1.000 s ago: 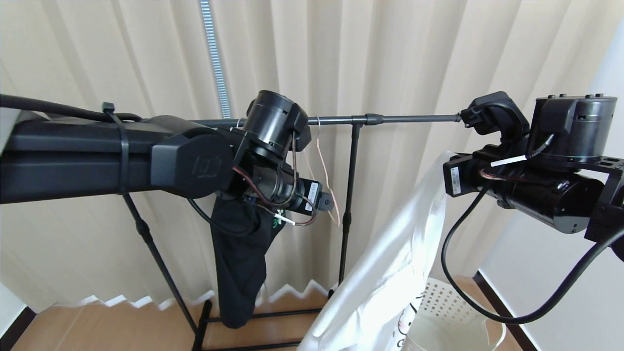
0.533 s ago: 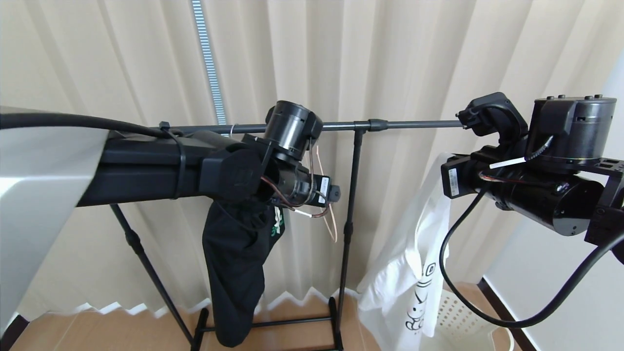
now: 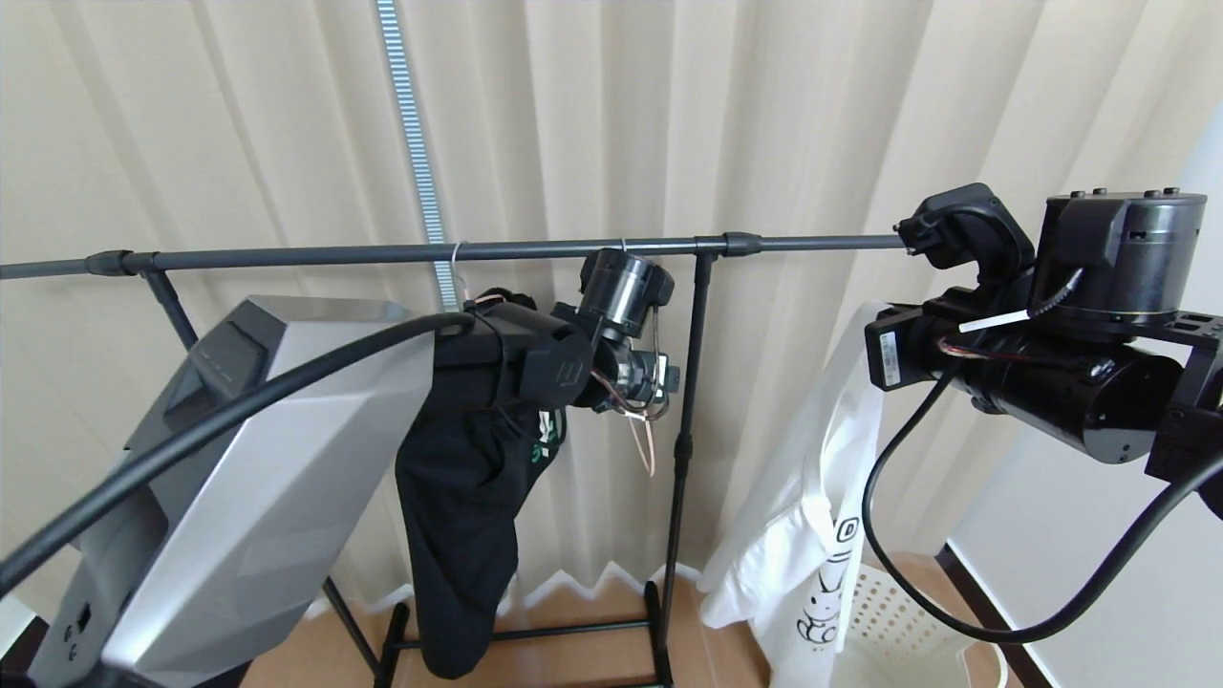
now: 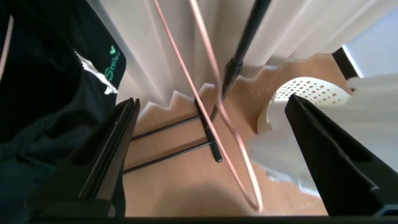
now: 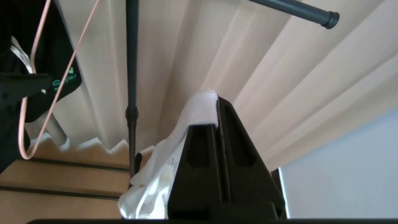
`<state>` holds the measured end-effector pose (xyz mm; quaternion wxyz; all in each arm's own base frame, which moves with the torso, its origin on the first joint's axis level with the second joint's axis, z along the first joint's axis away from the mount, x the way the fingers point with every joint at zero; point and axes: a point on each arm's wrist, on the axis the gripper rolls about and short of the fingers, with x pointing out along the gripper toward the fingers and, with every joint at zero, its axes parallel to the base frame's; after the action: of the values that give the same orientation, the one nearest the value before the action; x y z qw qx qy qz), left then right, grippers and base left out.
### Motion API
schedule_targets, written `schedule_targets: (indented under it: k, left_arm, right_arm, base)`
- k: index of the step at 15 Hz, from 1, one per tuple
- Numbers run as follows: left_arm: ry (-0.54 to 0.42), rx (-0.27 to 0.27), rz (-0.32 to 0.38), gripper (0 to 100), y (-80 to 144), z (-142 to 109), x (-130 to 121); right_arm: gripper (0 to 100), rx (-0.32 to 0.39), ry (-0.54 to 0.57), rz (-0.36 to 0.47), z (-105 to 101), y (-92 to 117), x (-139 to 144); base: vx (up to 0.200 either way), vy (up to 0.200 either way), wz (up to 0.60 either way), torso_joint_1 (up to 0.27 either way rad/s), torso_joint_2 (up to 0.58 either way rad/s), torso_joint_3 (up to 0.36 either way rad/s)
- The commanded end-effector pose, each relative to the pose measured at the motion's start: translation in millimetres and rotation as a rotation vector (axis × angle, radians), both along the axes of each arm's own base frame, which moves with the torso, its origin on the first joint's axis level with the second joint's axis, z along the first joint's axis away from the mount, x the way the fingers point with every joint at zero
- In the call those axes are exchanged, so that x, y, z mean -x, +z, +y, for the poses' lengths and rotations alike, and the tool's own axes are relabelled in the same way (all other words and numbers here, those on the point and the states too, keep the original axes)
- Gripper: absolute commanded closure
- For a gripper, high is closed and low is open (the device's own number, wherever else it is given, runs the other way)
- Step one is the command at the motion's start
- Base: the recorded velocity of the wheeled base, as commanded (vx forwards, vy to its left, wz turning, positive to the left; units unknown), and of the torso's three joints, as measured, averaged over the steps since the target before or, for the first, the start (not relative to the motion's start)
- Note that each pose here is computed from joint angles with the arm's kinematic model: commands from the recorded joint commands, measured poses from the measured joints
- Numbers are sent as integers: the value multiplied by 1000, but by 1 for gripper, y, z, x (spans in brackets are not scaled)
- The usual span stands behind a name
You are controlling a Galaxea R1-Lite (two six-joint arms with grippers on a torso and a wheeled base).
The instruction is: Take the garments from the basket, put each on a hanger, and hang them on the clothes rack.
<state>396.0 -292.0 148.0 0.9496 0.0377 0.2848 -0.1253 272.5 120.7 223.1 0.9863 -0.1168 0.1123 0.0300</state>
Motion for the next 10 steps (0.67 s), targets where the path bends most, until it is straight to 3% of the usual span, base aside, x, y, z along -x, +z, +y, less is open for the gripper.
schedule_targets:
  k: [1,7,9,10]
  left_arm:
    - [0,-23,30,0,-28,-6,-8]
    - [9,44,-56,0,-34,-11,-20]
    - [12,44,-57,0,-36,-10,-22]
    - [13,44,-55,100,-36,-10,-22]
  right_arm:
    - [100,1,-1,2,0,-1,-1]
    - [100,2,4,5,1,-2,0]
    - [100,2,5,5,2,-2,0]
    - [100,2,5,5,2,-2,0]
  base:
    - [0,0,0,0,0,0]
    - [0,0,0,0,0,0]
    - [0,0,0,0,0,0]
    - [0,0,0,0,0,0]
